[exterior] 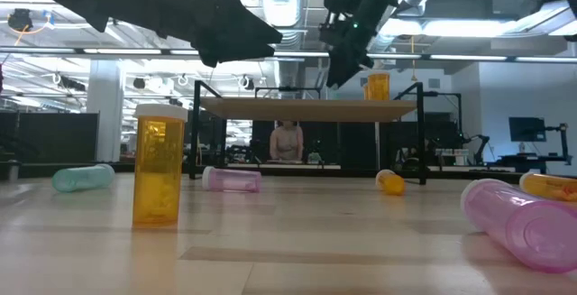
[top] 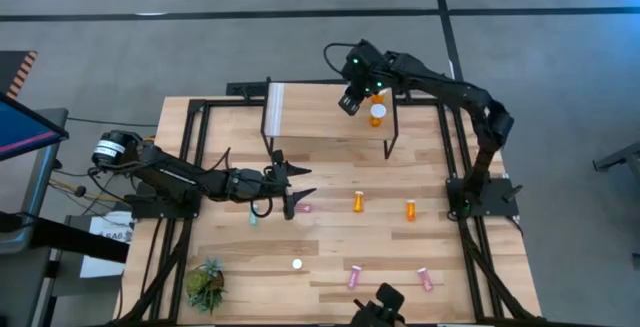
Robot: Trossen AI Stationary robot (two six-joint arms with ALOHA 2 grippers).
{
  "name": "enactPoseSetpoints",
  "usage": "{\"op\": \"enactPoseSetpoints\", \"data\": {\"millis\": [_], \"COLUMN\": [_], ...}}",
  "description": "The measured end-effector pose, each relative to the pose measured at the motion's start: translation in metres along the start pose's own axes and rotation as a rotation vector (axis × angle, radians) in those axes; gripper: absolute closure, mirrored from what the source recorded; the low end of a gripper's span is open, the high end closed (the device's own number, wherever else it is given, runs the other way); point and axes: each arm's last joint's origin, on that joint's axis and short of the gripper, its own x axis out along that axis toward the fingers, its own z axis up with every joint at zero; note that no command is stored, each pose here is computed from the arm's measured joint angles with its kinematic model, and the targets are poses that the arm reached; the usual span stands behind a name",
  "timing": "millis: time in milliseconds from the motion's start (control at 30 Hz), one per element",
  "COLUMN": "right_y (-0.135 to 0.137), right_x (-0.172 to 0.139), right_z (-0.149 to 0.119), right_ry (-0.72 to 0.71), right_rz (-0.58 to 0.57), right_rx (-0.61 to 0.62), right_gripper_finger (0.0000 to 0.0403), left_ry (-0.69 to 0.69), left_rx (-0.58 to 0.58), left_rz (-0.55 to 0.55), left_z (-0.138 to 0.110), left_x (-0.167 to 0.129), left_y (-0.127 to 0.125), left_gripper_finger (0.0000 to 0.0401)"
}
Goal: Pick and place medicine bottles onto shelf by color
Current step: Put the top small green pill bottle on the shelf, then put the small green pill bottle on the shelf aligned with the other small green pill bottle
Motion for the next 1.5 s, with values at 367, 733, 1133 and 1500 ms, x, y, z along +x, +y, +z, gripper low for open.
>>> {"op": "enactPoseSetpoints", "data": {"millis": [367, 733, 1133, 1500], "right_y": [-0.006, -0.004, -0.003, 0.006], "right_x": [-0.003, -0.001, -0.001, -0.022], "right_z": [-0.002, 0.001, 0.001, 0.002], "right_ry": [0.012, -0.008, -0.009, -0.047], "right_rz": [-0.012, -0.013, -0.015, -0.001], "right_rx": [0.015, 0.011, 0.013, -0.002], "right_gripper_finger": [0.0268, 0.0259, 0.0186, 0.0158], "left_ry": [0.004, 0.004, 0.004, 0.004], "left_rx": [0.007, -0.008, -0.009, -0.009], "left_rz": [0.001, 0.001, 0.001, 0.001], "left_z": [0.0, 0.0, 0.0, 0.0], "left_x": [0.0, 0.0, 0.0, 0.0], "left_y": [0.0, 0.0, 0.0, 0.0], "left_gripper_finger": [0.0159, 0.0159, 0.0159, 0.0159]}}
